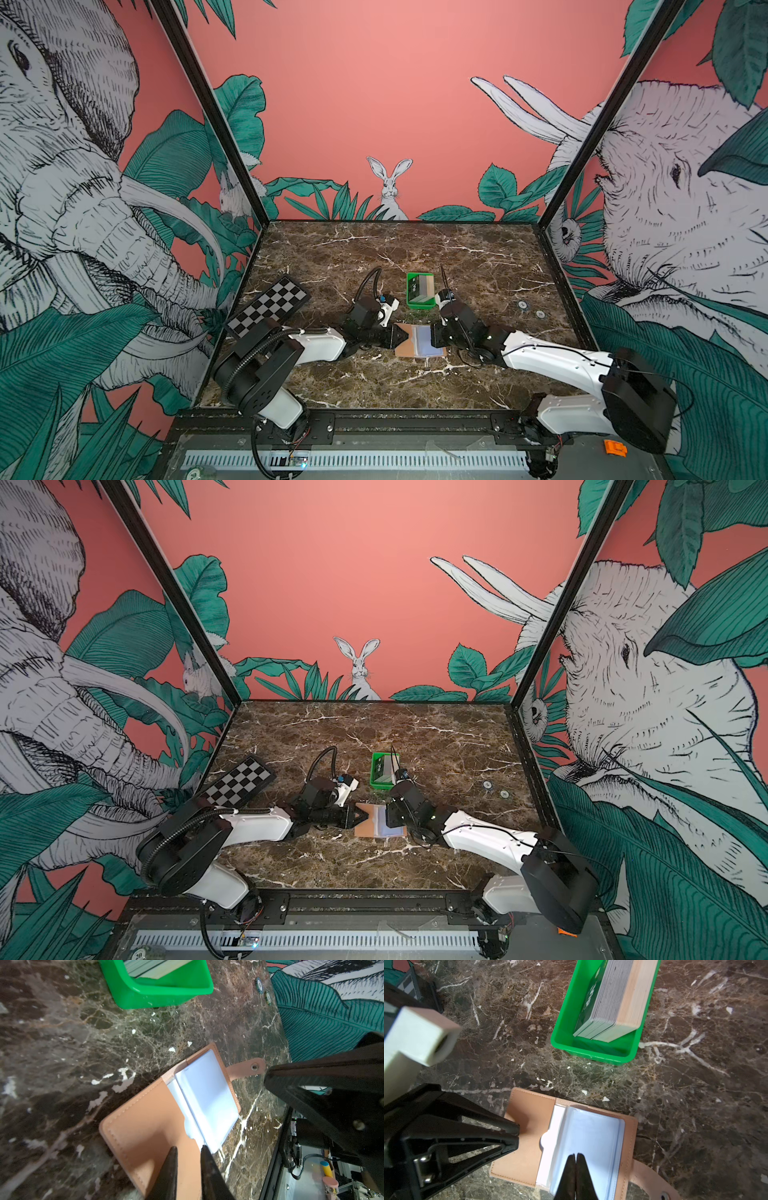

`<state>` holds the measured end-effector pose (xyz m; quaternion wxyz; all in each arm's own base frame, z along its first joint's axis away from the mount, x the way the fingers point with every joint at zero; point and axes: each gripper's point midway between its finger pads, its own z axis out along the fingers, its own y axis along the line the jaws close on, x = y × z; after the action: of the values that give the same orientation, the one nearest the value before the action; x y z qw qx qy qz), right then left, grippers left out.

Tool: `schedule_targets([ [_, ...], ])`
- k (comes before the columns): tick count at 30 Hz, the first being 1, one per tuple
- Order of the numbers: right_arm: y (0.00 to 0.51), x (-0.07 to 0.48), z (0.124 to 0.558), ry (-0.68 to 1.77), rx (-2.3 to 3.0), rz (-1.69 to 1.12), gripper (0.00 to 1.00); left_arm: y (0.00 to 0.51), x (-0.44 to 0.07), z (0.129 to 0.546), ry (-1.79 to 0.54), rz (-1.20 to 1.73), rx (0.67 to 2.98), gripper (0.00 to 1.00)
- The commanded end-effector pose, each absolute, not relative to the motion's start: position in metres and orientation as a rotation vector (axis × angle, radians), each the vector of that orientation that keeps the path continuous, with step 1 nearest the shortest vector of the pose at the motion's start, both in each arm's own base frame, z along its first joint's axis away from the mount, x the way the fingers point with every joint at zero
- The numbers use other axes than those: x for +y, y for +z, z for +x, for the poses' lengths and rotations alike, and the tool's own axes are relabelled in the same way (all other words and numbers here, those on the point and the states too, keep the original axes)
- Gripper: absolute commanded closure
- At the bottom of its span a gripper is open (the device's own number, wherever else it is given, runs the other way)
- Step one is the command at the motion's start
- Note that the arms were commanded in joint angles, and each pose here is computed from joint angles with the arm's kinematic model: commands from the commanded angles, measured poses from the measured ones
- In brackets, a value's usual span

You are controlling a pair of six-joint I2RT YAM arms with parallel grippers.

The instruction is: Put the credit cards into the card holder

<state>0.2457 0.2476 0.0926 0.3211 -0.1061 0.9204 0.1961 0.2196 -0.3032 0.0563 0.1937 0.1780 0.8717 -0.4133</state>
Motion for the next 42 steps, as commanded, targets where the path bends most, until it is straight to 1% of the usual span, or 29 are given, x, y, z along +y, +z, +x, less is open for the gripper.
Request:
schedule_targets([
  [1,0.113,0.251,0.251,0.573,2.354,-0.224,0.95,0.070,-0.307,0.223,-1.151,0.552,2.397,0.77],
  [3,0.115,0.258,0.250,0.619,2.346,-0.232,0.93,0.071,-0.307,0.225,-1.154,0.527,2.384,0.77],
  [10,0.114,0.262,0.255,0.557,2.380,-0.282,0.93,0.075,-0.313,0.223,-1.223,0.517,2.373,0.76],
  [15,0.100,0.261,0.251,0.548,2.426,-0.281,0.92,0.067,-0.309,0.220,-1.174,0.510,2.422,0.76],
  [18,0.095,0.260,0.250,0.551,2.440,-0.260,0.92,0.064,-0.310,0.219,-1.194,0.491,2.440,0.76],
  [24,0.074,0.264,0.246,0.556,2.507,-0.256,0.96,0.056,-0.316,0.218,-1.193,0.496,2.474,0.73],
  [27,0.064,0.268,0.245,0.571,2.539,-0.240,0.96,0.047,-0.311,0.217,-1.136,0.487,2.521,0.72],
  [30,0.053,0.269,0.243,0.573,2.571,-0.214,0.97,0.041,-0.309,0.214,-1.129,0.478,2.544,0.72],
  [38,0.020,0.256,0.239,0.436,2.686,-0.157,1.00,0.015,-0.291,0.209,-0.996,0.425,2.655,0.72],
  [42,0.019,0.254,0.243,0.405,2.690,-0.134,1.00,0.014,-0.289,0.209,-0.978,0.405,2.674,0.73],
])
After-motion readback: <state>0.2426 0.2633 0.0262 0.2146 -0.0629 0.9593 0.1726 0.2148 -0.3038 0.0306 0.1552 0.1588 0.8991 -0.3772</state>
